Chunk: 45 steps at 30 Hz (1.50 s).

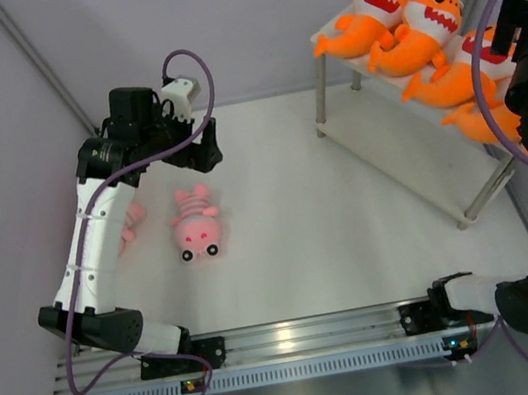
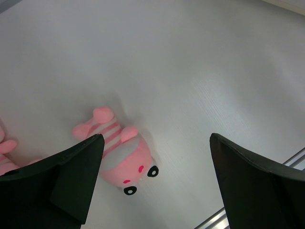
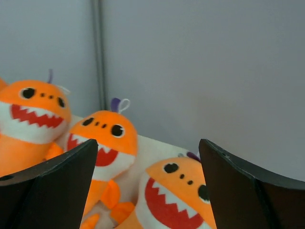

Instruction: Place and organize the stuffed toys onto the shelf

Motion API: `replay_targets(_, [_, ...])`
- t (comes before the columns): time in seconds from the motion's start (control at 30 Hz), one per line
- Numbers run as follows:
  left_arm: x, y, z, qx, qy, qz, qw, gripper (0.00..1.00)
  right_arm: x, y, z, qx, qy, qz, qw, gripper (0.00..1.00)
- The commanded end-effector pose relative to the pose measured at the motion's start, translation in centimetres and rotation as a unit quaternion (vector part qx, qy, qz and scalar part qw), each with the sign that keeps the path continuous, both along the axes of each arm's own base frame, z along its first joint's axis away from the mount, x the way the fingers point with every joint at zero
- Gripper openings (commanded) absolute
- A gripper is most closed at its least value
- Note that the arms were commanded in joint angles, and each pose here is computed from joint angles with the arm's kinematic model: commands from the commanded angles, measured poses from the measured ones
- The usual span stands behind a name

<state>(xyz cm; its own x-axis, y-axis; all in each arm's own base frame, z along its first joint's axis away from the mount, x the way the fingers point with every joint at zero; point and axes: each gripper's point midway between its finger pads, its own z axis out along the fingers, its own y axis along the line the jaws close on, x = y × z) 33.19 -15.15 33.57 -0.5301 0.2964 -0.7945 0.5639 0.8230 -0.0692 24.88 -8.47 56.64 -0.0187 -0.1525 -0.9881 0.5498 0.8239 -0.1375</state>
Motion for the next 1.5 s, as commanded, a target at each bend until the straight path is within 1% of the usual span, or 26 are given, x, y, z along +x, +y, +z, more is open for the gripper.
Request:
replay_targets(0.0, [-0.7,-0.1,0.8,-0.008,-0.013,-0.012,1.000,0.98,-3.8,-4.1,-0.4,0.059,-0.048,-0.123,0.989,0.86])
replay_targets(0.03, [-0.8,-0.2,0.8,-0.010,-0.011,-0.014,1.000,0.98,-3.7,-5.2,-2.5,0.045,-0.013,-0.174,0.984,0.85])
replay_targets(0.07, [-0.9,-0.3,0.8,-0.011,-0.011,-0.017,1.000,0.98,-3.8,-5.7,-3.4,0.034,0.003,-0.197,0.980,0.85])
replay_targets(0.1, [-0.9,-0.3,0.8,-0.012,-0.011,-0.018,1.000,0.98,-4.0,-6.5,-4.3,0.029,0.019,-0.218,0.975,0.85])
replay_targets(0.13, [-1.1,-0.4,0.8,-0.014,-0.011,-0.021,1.000,0.98,-3.4,-6.8,-5.4,0.036,0.029,-0.210,0.977,0.86])
replay_targets(0.17, [-1.1,-0.3,0.8,-0.012,-0.012,-0.021,1.000,0.98,-3.4,-7.3,-5.9,0.048,0.025,-0.208,0.977,0.85])
replay_targets(0.2, [-1.1,-0.3,0.7,-0.008,-0.013,-0.022,1.000,0.98,-4.5,-8.5,-6.6,0.067,0.010,-0.229,0.971,0.83])
replay_targets(0.23, [-1.0,-0.2,0.7,-0.007,-0.014,-0.021,1.000,0.98,-4.3,-8.6,-6.9,0.085,-0.006,-0.220,0.972,0.82])
replay_targets(0.3, [-0.9,0.0,0.8,-0.002,-0.017,-0.020,1.000,0.98,-5.1,-8.9,-7.2,0.101,-0.026,-0.229,0.968,0.82])
replay_targets(0.43, [-1.0,-0.2,0.8,-0.005,-0.015,-0.023,1.000,0.98,-3.5,-8.4,-9.7,0.119,-0.013,-0.201,0.972,0.81])
replay_targets(0.5, [-1.0,-0.2,0.9,-0.007,-0.014,-0.021,1.000,0.98,-3.0,-8.4,-10.4,0.123,-0.006,-0.191,0.974,0.75])
replay_targets(0.53, [-1.1,-0.2,1.0,-0.008,-0.016,-0.020,1.000,0.98,-2.6,-8.3,-10.6,0.125,-0.005,-0.183,0.975,0.70])
replay_targets(0.57, [-1.1,-0.2,1.0,-0.010,-0.014,-0.019,1.000,0.98,-2.6,-8.4,-10.7,0.126,-0.006,-0.185,0.975,0.58])
replay_targets(0.63, [-1.1,0.0,1.0,-0.007,-0.015,-0.014,1.000,0.98,-2.0,-8.4,-11.2,0.125,0.002,-0.170,0.977,0.47])
replay_targets(0.67, [-1.0,0.0,1.1,-0.007,-0.017,-0.013,1.000,0.98,-2.1,-8.7,-10.8,0.121,-0.007,-0.169,0.978,0.39])
replay_targets(0.7, [-0.9,0.1,1.2,-0.005,-0.019,-0.011,1.000,0.98,-1.7,-8.9,-11.4,0.119,-0.002,-0.162,0.980,0.37])
replay_targets(0.73, [-0.8,0.1,1.2,-0.004,-0.018,-0.008,1.000,0.98,-1.0,-8.6,-11.4,0.116,-0.003,-0.138,0.984,0.35])
replay_targets(0.77, [-0.7,0.1,1.3,-0.005,-0.020,-0.008,1.000,0.98,-1.1,-9.2,-10.9,0.107,-0.015,-0.143,0.984,0.28])
replay_targets(0.83, [-0.6,0.1,1.7,-0.007,-0.024,-0.007,1.000,0.98,-0.5,-9.4,-11.1,0.100,-0.015,-0.136,0.985,0.22])
replay_targets(0.87, [-0.6,0.1,1.8,-0.007,-0.026,-0.007,1.000,0.98,-0.1,-9.5,-10.6,0.090,-0.024,-0.129,0.987,0.17])
replay_targets(0.9, [-0.6,0.1,2.0,-0.008,-0.028,-0.007,1.000,0.98,1.0,-9.0,-10.8,0.086,-0.019,-0.101,0.991,0.16])
replay_targets(1.03, [-0.5,0.4,2.4,-0.004,-0.037,-0.002,0.999,0.98,3.1,-8.3,-10.4,0.060,-0.027,-0.048,0.997,0.13])
replay_targets(1.1, [-0.5,0.5,2.5,0.000,-0.040,-0.001,0.999,0.98,3.9,-8.5,-10.2,0.048,-0.031,-0.041,0.998,0.09])
replay_targets(1.2, [-0.4,0.6,2.6,0.002,-0.042,0.001,0.999,0.98,4.3,-9.0,-10.6,0.035,-0.035,-0.045,0.998,0.08])
replay_targets(1.33, [-0.2,0.7,2.5,0.005,-0.042,0.003,0.999,0.98,5.5,-8.9,-10.0,0.008,-0.059,-0.019,0.998,0.07])
replay_targets(1.47, [-0.1,0.6,2.4,0.005,-0.041,0.002,0.999,0.98,6.2,-9.4,-10.8,0.015,-0.059,-0.010,0.998,0.04])
